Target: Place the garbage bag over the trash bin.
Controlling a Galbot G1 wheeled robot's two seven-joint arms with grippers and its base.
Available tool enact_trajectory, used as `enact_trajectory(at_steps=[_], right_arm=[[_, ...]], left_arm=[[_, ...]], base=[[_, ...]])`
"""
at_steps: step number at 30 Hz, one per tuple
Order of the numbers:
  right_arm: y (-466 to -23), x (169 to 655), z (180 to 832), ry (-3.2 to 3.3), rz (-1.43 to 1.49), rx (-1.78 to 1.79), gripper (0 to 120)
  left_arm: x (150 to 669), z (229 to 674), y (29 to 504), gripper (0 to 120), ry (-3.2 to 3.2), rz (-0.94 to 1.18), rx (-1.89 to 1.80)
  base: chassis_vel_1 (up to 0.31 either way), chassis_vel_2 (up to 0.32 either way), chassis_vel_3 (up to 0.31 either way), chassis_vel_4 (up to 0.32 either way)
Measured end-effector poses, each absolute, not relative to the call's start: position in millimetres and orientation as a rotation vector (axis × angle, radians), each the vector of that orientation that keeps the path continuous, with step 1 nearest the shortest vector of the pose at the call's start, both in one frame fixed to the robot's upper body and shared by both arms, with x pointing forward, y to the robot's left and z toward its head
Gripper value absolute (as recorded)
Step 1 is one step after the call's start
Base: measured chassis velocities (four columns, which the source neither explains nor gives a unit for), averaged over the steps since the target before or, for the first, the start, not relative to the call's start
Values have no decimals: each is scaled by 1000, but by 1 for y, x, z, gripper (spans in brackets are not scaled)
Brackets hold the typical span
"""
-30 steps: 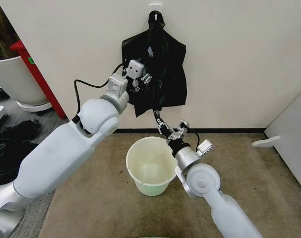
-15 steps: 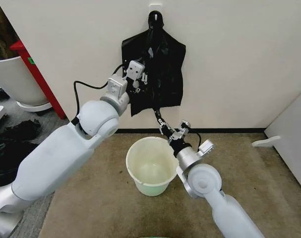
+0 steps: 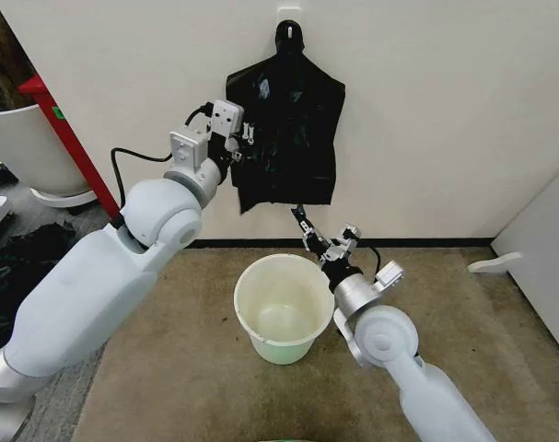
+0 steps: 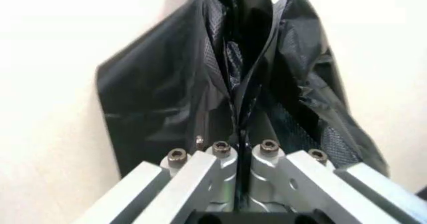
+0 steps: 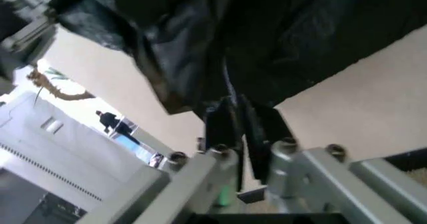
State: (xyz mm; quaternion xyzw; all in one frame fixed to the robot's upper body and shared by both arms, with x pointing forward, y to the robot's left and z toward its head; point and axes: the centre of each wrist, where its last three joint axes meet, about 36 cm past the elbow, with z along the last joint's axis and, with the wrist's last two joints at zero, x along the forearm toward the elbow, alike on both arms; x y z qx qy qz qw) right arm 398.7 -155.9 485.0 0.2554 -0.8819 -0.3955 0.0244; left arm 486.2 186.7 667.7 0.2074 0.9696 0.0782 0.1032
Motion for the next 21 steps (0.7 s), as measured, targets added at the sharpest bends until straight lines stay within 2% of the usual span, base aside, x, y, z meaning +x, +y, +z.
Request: enact_trajectory(at_steps=[3, 5, 10, 12, 16, 19, 21], right_arm=[[-162, 396, 486, -2793, -1125, 817, 18], [-165, 395, 486, -2812, -1086, 827, 21], [-186, 390, 488, -2929, -800, 881, 43], [-188, 389, 489, -2940, -780, 884, 46], [-196, 388, 505, -2989, -771, 892, 67], [-201, 388, 515, -3002, -799, 892, 73], [-208, 387, 536, -3023, -851, 880, 83]], left_arm=[[487, 667, 185, 0, 2869, 146, 669], [488, 666, 185, 0, 2869, 110, 689], [493, 665, 183, 0, 2861, -98, 814], [493, 665, 183, 0, 2859, -122, 829], [500, 661, 182, 0, 2855, -234, 877], [503, 660, 182, 0, 2858, -237, 871], [505, 658, 183, 0, 2860, -219, 862]], base=[[0, 0, 0, 0], [0, 0, 0, 0], [0, 0, 0, 0], [0, 0, 0, 0], [0, 0, 0, 0], [0, 0, 0, 0], [0, 0, 0, 0]])
